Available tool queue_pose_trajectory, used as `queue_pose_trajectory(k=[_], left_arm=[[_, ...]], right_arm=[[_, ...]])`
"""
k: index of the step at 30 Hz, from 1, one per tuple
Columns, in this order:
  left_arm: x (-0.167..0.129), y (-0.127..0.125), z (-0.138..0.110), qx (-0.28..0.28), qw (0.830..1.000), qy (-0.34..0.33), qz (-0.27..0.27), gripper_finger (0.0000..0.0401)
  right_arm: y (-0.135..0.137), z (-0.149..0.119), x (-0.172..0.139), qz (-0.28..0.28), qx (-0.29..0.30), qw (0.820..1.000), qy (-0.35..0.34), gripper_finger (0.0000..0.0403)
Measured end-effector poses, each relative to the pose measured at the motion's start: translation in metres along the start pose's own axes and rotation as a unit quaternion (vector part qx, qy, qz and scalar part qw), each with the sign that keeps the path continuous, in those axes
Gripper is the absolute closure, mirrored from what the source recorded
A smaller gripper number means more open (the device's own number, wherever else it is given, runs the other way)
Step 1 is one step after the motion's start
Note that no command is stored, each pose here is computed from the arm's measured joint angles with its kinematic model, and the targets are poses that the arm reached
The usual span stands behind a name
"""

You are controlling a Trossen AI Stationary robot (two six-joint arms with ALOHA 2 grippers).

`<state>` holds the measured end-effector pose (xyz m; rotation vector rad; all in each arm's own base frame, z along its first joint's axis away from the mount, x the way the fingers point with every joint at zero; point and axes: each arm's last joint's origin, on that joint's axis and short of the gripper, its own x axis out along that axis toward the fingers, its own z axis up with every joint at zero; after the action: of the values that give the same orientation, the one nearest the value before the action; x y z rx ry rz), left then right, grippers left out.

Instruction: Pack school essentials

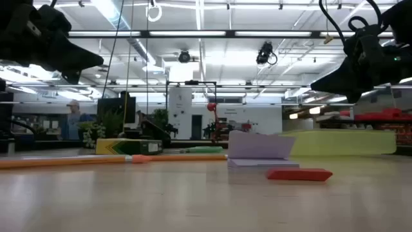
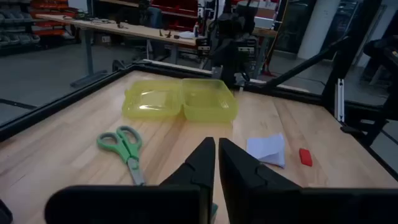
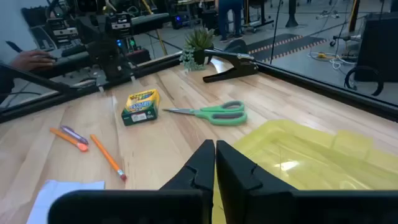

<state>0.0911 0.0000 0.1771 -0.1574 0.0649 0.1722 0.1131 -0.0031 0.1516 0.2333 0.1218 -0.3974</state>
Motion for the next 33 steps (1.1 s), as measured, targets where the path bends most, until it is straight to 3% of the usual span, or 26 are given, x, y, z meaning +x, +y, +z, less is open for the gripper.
queue_pose_trajectory(k=[33], left_arm=[[0.0, 0.0, 0.0, 0.0, 1.0, 0.0, 0.0, 0.0375]], right_arm=[[0.0, 0.0, 0.0, 0.0, 0.0, 1.0, 0.0, 0.0382]])
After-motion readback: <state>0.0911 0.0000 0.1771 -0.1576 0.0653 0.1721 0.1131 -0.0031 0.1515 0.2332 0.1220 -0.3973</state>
